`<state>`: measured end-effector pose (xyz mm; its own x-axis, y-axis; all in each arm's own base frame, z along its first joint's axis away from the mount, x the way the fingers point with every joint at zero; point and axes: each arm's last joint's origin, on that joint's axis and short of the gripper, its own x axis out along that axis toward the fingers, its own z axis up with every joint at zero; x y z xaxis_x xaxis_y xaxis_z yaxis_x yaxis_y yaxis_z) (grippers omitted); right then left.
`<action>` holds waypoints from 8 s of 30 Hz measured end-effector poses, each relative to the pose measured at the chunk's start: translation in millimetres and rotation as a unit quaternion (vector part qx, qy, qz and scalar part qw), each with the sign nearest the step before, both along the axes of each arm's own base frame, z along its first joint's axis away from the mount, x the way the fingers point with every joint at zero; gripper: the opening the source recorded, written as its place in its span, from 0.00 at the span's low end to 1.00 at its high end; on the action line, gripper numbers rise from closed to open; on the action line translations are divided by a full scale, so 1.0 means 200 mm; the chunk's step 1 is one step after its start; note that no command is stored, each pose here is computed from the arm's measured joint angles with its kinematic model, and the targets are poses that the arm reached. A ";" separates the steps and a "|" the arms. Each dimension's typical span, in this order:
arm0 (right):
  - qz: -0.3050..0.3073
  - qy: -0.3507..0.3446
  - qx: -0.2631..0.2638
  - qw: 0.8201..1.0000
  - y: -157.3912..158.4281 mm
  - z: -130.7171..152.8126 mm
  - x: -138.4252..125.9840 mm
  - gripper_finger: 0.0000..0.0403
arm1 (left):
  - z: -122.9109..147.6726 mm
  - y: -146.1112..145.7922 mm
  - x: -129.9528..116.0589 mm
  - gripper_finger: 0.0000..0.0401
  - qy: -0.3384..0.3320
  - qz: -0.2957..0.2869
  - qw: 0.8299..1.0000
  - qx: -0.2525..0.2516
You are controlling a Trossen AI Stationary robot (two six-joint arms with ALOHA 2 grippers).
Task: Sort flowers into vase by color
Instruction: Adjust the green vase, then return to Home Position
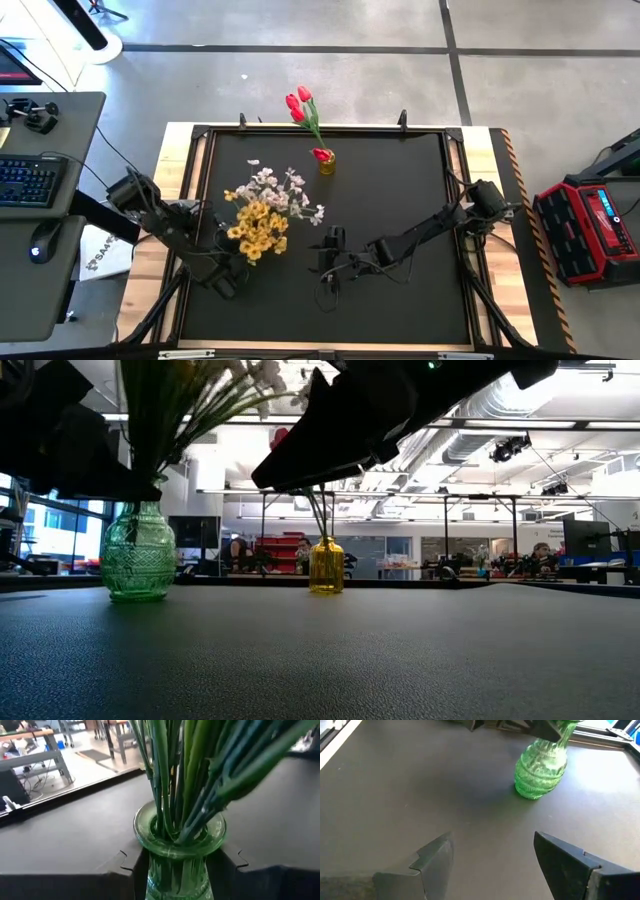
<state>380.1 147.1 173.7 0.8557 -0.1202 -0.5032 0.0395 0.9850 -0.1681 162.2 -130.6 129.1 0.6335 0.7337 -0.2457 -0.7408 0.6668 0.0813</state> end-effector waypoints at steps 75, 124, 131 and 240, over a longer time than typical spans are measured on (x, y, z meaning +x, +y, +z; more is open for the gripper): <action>-0.019 -0.055 -0.022 0.998 0.09 0.19 -0.10 0.64 | 0.17 -0.62 -0.39 0.54 0.093 -0.085 0.981 -0.148; 0.083 0.022 -0.044 0.995 0.08 0.43 -0.33 0.64 | 1.48 -0.63 -0.19 0.56 0.104 -0.376 0.892 -0.226; 0.167 0.020 -0.060 0.984 0.06 0.49 -0.36 0.64 | 1.63 -0.31 0.09 0.44 0.114 -0.396 0.905 -0.104; 0.010 -0.281 0.172 0.944 -0.72 -0.03 -1.41 0.00 | 0.30 0.70 -0.34 0.11 -0.241 -0.423 0.873 0.035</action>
